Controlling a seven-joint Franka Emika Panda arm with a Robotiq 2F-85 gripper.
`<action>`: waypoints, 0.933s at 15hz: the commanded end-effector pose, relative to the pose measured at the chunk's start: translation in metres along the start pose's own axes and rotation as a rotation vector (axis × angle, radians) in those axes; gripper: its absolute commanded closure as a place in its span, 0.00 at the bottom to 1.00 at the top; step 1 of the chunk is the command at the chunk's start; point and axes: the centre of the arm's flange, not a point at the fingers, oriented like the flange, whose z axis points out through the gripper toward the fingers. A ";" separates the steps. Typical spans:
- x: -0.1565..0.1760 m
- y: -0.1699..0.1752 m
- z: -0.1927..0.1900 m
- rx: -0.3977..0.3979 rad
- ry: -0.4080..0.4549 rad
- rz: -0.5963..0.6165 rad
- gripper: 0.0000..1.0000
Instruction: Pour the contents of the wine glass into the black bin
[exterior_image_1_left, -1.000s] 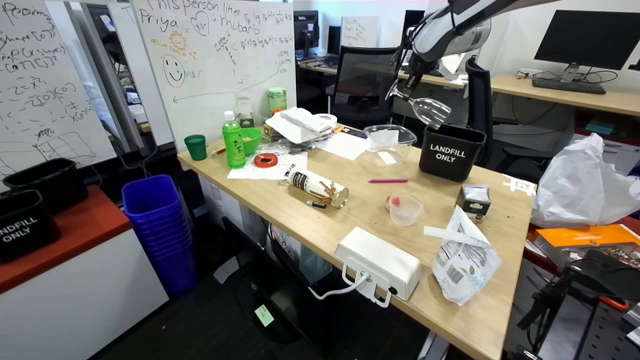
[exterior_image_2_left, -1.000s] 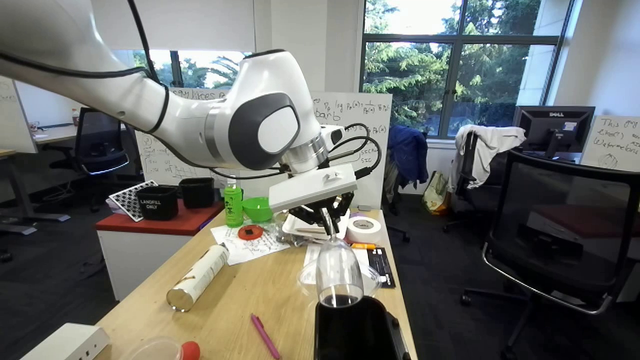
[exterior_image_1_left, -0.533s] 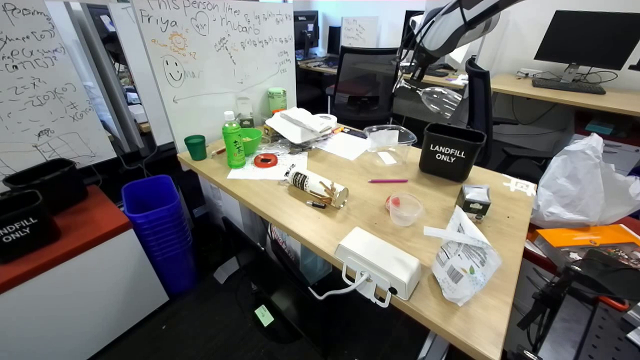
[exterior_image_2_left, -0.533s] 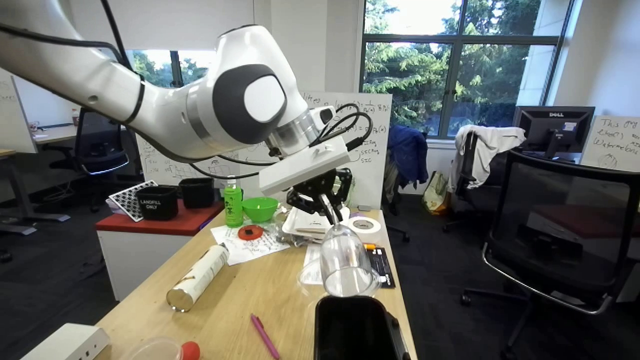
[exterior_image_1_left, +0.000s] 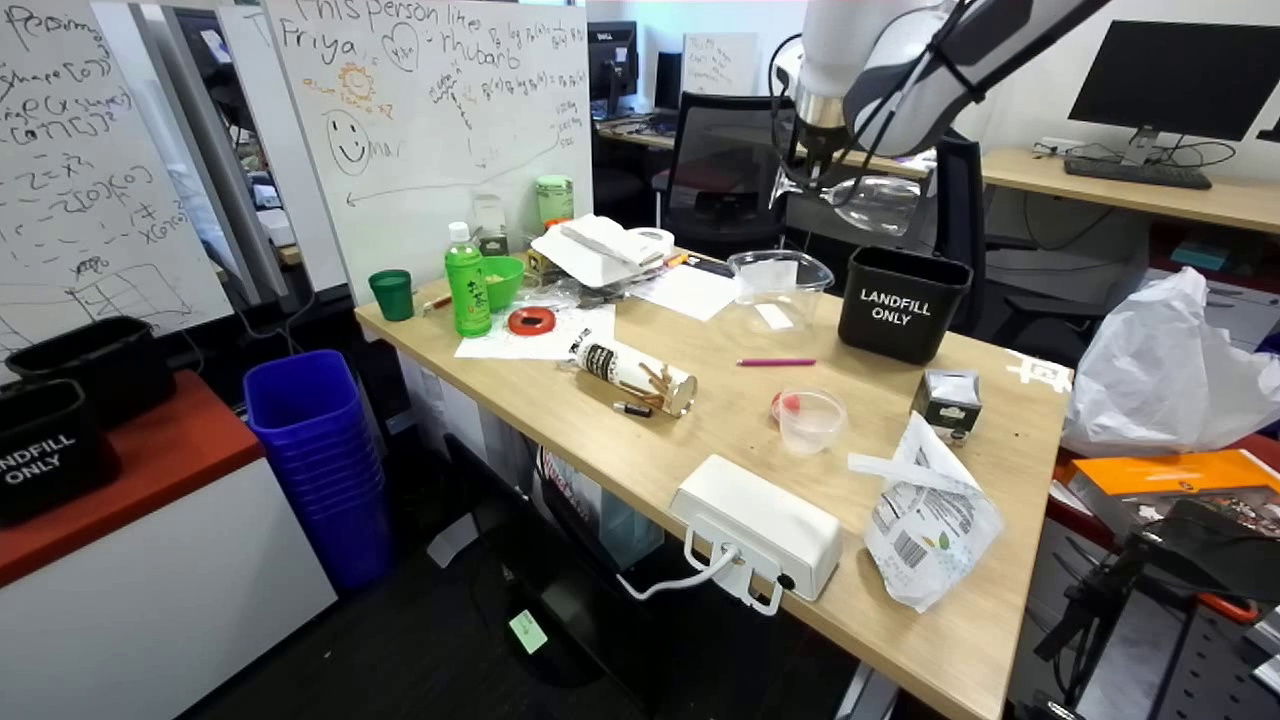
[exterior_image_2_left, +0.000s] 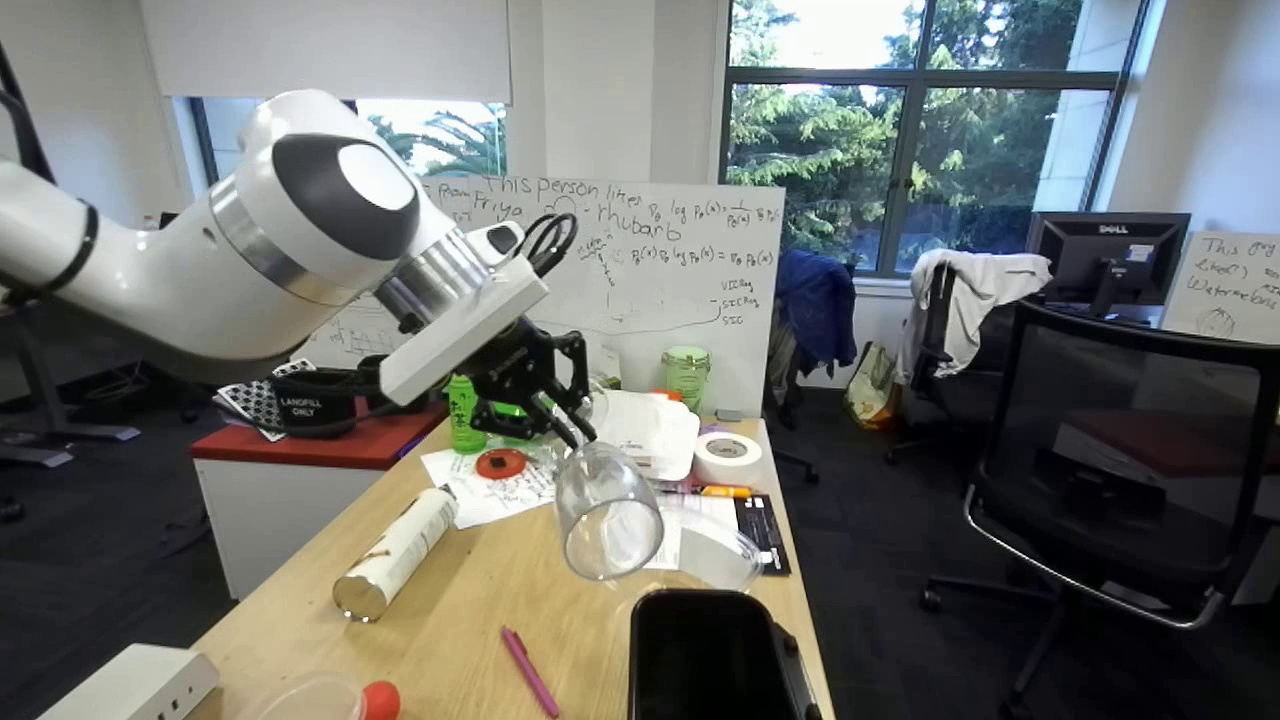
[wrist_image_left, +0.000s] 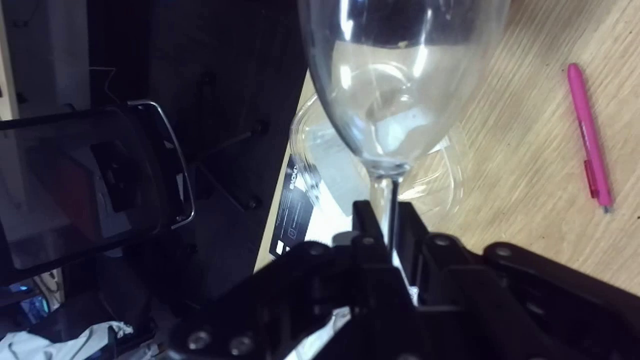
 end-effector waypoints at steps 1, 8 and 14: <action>-0.005 -0.051 -0.012 -0.140 -0.037 -0.038 0.96; 0.017 -0.118 -0.004 -0.339 -0.076 -0.056 0.96; 0.025 -0.135 -0.002 -0.296 -0.079 -0.058 0.86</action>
